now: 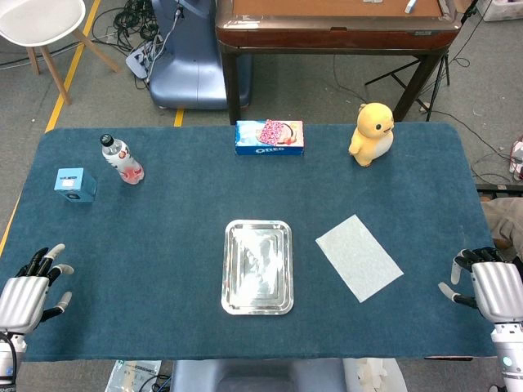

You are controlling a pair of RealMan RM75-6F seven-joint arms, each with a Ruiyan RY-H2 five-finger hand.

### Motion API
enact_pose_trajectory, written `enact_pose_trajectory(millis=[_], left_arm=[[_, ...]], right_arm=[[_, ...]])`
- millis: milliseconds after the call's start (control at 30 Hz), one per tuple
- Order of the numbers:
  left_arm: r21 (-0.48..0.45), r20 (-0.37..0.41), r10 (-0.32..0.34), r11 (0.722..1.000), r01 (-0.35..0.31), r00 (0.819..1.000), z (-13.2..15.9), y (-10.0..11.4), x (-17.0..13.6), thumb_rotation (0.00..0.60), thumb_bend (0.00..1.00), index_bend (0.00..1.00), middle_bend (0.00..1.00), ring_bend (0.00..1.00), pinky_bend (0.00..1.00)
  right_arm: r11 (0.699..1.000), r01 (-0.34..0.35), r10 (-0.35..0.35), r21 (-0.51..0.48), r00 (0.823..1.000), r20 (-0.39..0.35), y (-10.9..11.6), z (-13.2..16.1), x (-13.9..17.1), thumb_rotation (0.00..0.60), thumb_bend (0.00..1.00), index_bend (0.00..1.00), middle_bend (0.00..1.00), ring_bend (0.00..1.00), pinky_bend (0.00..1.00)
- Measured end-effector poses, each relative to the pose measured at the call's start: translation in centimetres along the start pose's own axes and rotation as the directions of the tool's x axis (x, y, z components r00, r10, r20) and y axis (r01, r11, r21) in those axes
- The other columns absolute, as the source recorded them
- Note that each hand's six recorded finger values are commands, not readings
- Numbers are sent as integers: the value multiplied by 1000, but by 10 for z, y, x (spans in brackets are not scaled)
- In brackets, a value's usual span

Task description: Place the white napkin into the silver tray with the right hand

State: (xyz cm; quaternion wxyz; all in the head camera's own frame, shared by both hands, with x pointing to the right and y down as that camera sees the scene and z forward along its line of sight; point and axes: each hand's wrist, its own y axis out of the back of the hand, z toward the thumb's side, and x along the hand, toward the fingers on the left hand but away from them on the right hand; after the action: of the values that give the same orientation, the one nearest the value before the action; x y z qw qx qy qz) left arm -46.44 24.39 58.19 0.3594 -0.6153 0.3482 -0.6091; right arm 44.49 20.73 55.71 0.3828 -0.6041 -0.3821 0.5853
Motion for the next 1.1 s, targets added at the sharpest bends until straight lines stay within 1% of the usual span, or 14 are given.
enact_pose_trajectory(millis=[200,233,333,367,400,467,500,567,633,733,833,867,967,1100], left_arm=[[-1,-2,-15,1000,15,1000,-1,-4,0,600,296,406,106,78,288],[-3,-4,-15,1000,15,1000,-2,-4,0,600,295,406,106,78,289],[-8,-15,-13,1000,13,1000,-5,-3,0,600,295,407,106,78,288],[-10,-20,-13,1000,13,1000,-6,-3,-1,600,295,407,106,78,288],[-12,-24,-12,1000,12,1000,-7,-2,-1,600,295,408,106,78,289],[-19,-30,-7,1000,7,1000,-8,0,-1,600,295,408,106,78,289],[-20,-32,-4,1000,4,999,-8,1,-2,600,296,408,106,78,289],[-19,-34,0,1000,-1,999,-10,3,-3,600,295,408,106,79,289],[-23,-38,5,1000,-6,999,-11,5,-3,600,295,408,106,79,289],[-24,-43,9,1000,-10,999,-12,6,-5,600,296,408,106,79,289],[-21,-46,17,1000,-18,999,-12,9,-7,600,296,408,106,79,289],[-21,-47,20,1000,-21,999,-12,10,-7,600,296,408,106,79,289],[-20,-50,28,999,-29,998,-12,13,-9,600,296,408,106,79,289],[-19,-50,25,999,-26,998,-12,13,-9,600,295,409,106,79,289]], right_arm=[[1000,-4,4,-1,1000,1,-2,0,-3,600,0,668,501,391,278],[1000,-5,5,1,1000,0,-3,0,-4,600,0,667,501,391,296],[1000,-3,3,4,1000,-7,-5,3,-7,600,0,653,521,421,481],[1000,1,-1,5,1000,-10,-5,4,-8,600,0,646,552,463,572],[1000,6,-6,6,1000,-16,-6,5,-9,600,0,642,576,495,615],[1000,17,-17,6,999,-30,-8,9,-10,600,0,630,649,632,735],[1000,26,-26,7,999,-41,-9,12,-11,600,0,626,669,682,774],[999,41,-40,11,997,-62,-10,16,-12,600,0,613,752,822,876],[998,57,-55,21,994,-94,-11,22,-12,600,0,586,842,900,927],[996,76,-69,45,987,-146,-13,31,-14,600,0,511,933,978,979],[994,80,-65,71,978,-200,-18,42,-15,600,0,403,990,1000,1000],[994,78,-60,78,975,-216,-19,45,-16,600,0,357,998,1000,1000],[992,68,-40,102,966,-257,-26,54,-15,600,0,276,1000,1000,1000],[991,44,-6,128,958,-286,-37,62,-11,600,0,260,1000,1000,1000]])
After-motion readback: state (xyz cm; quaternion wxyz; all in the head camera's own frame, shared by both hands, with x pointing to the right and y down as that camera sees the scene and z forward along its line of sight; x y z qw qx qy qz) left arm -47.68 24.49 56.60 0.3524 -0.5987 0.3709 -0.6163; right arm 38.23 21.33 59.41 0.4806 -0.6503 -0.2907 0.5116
